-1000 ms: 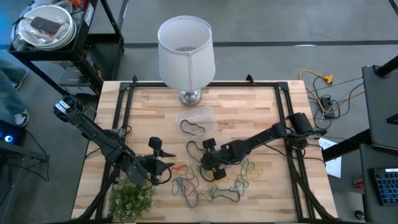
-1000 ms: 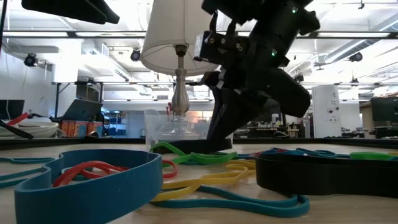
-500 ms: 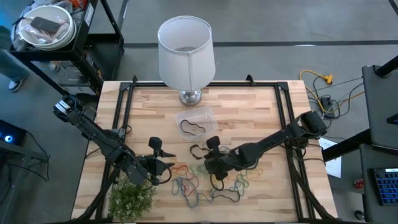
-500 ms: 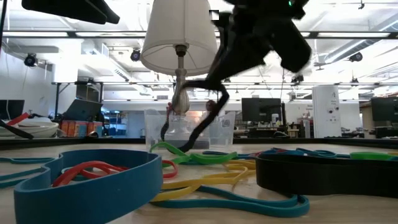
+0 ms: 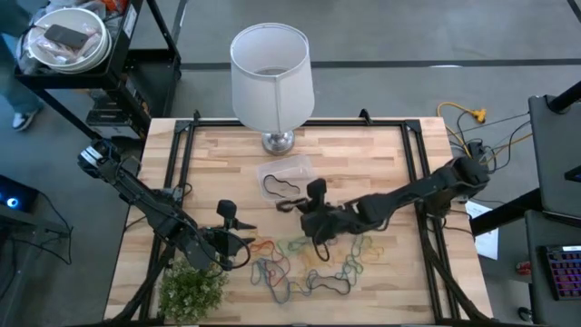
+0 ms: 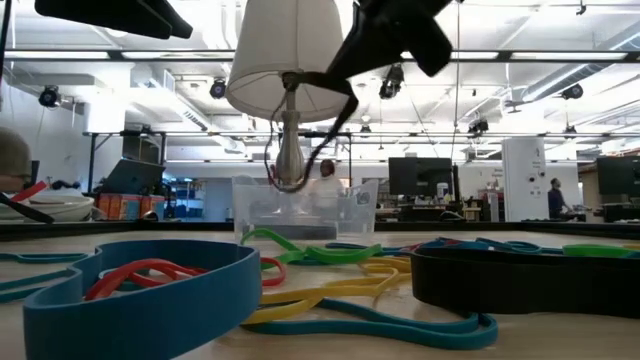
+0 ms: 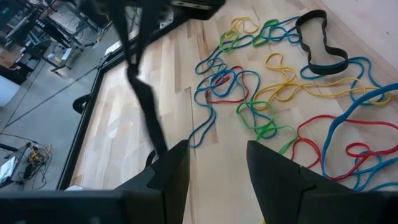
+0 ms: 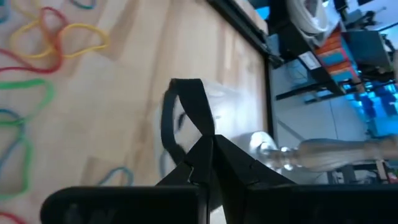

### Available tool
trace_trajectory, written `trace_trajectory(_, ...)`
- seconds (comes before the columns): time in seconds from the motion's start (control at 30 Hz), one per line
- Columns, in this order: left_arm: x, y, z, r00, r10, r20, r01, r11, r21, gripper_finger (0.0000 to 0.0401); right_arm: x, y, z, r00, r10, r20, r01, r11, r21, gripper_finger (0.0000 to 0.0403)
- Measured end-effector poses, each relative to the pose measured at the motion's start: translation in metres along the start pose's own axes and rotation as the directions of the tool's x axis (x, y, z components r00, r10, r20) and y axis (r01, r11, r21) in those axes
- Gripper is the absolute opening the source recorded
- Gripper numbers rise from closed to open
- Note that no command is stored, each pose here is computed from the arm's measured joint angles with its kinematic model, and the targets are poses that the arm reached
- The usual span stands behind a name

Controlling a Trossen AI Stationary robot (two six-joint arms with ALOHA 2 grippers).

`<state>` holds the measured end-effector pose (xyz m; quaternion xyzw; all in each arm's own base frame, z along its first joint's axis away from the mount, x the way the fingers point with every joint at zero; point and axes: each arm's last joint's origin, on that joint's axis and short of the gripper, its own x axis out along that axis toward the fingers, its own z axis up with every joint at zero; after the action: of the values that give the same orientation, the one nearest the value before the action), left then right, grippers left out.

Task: Pick and place rubber bands into bin
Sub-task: Put the black rubber band into the transparent container

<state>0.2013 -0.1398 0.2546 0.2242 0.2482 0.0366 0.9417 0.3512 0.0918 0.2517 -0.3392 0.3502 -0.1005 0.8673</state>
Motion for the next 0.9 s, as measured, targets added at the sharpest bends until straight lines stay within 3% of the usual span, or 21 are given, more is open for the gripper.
trace_trajectory(0.17, 0.0, 0.0, 0.0, 1.0, 0.0, 0.0, 0.0, 1.0, 0.0, 0.0144, 0.012, -0.024, -0.009, 0.999, -0.029, -0.033, 0.03, 0.999, 0.039, 0.0008)
trace_trajectory(0.33, 0.0, 0.0, 0.0, 1.0, 0.0, -0.001, 0.0, 1.0, 0.001, 0.0144, 0.034, -0.043, -0.022, 0.998, 0.059, -0.032, -0.056, 0.994, 0.092, 0.0008)
trace_trajectory(0.5, 0.0, 0.0, -0.001, 1.0, 0.0, -0.002, 0.0, 1.0, 0.003, 0.0144, 0.06, -0.06, -0.04, 0.994, 0.088, -0.072, -0.076, 0.986, 0.149, 0.0008)
trace_trajectory(0.73, 0.001, -0.001, -0.003, 1.0, 0.0, -0.006, 0.0, 1.0, 0.006, 0.0144, 0.083, -0.088, -0.067, 0.96, 0.279, 0.005, -0.262, 0.895, 0.36, 0.0014)
trace_trajectory(0.9, 0.001, -0.001, -0.003, 1.0, 0.0, -0.006, 0.0, 1.0, 0.007, 0.0144, 0.086, -0.095, -0.073, 0.944, 0.328, 0.035, -0.315, 0.861, 0.399, 0.0057)
